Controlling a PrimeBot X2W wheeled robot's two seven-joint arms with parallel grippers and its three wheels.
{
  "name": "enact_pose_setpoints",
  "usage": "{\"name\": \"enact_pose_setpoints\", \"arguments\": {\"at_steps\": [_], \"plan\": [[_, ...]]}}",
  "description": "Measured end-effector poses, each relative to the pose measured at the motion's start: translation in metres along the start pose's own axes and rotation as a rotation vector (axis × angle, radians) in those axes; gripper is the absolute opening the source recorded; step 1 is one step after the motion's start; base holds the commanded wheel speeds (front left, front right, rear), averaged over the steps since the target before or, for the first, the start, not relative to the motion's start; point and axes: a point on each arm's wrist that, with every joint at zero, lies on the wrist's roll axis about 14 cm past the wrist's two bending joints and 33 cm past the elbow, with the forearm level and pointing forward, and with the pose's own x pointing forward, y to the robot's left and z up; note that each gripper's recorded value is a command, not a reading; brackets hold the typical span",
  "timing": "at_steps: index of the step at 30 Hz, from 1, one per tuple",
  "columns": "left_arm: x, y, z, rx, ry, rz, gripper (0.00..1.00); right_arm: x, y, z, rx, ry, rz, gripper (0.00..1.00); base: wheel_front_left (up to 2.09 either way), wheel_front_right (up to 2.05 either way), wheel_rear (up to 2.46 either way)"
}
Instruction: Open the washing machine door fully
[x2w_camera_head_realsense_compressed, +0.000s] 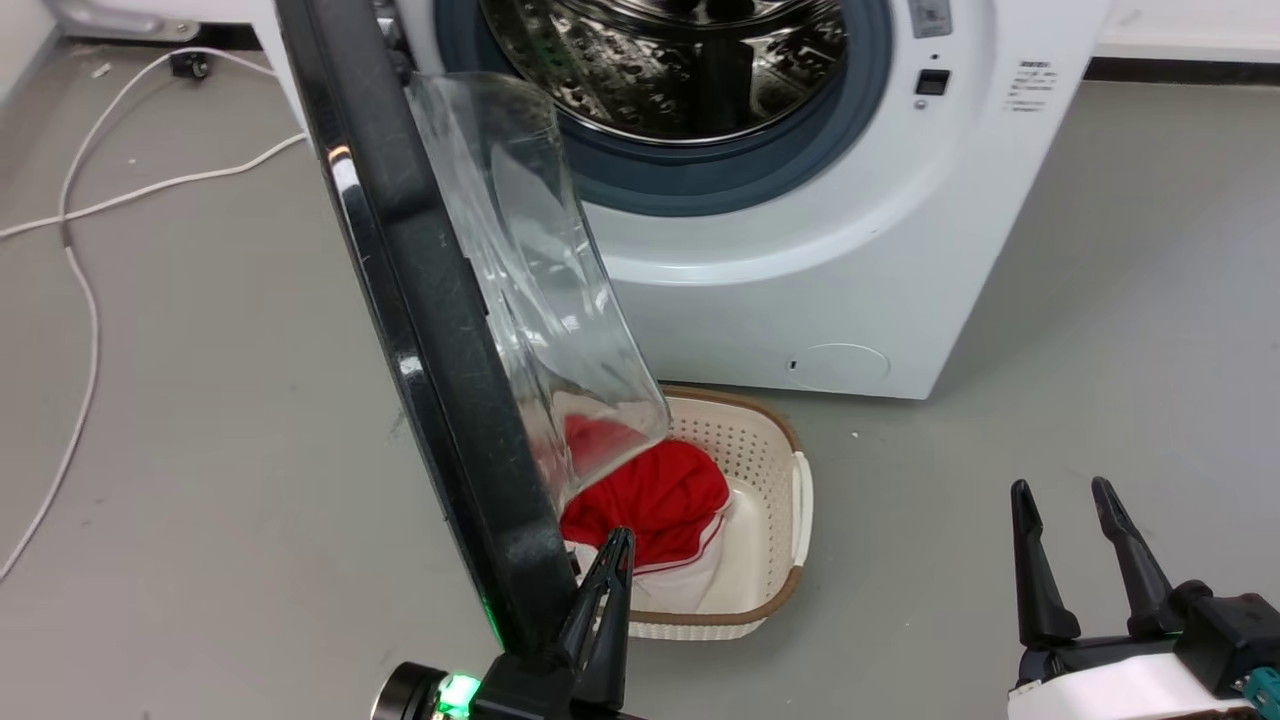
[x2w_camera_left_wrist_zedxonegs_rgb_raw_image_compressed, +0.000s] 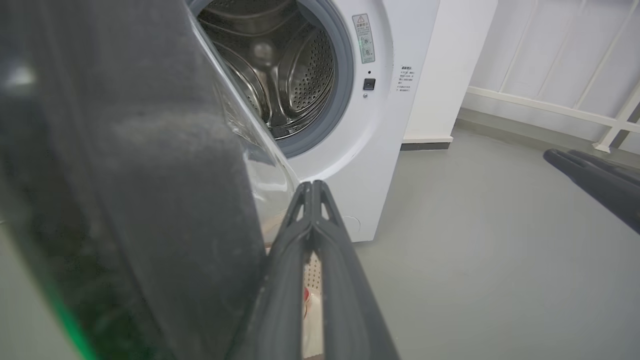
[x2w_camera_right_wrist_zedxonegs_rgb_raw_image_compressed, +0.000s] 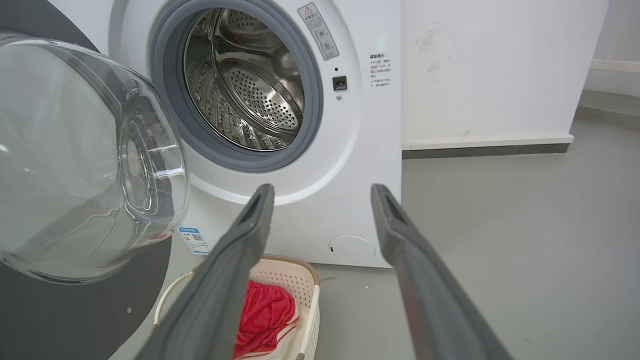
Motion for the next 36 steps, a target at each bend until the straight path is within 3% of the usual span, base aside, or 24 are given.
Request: {"name": "enact_pose_setpoints", "arguments": {"at_steps": [21, 36], "plan": [[-0.048, 0.114, 0.015, 0.03, -0.048, 0.432, 0.0, 0.052, 0.077, -0.021, -0.002, 0.063, 0.268, 1.0, 0.0, 0.0, 0.0], [-0.067, 0.187, 0.03, 0.082, -0.078, 0.618, 0.0, 0.063, 0.088, -0.032, 0.003, 0.095, 0.314, 1.0, 0.0, 0.0, 0.0]]}}
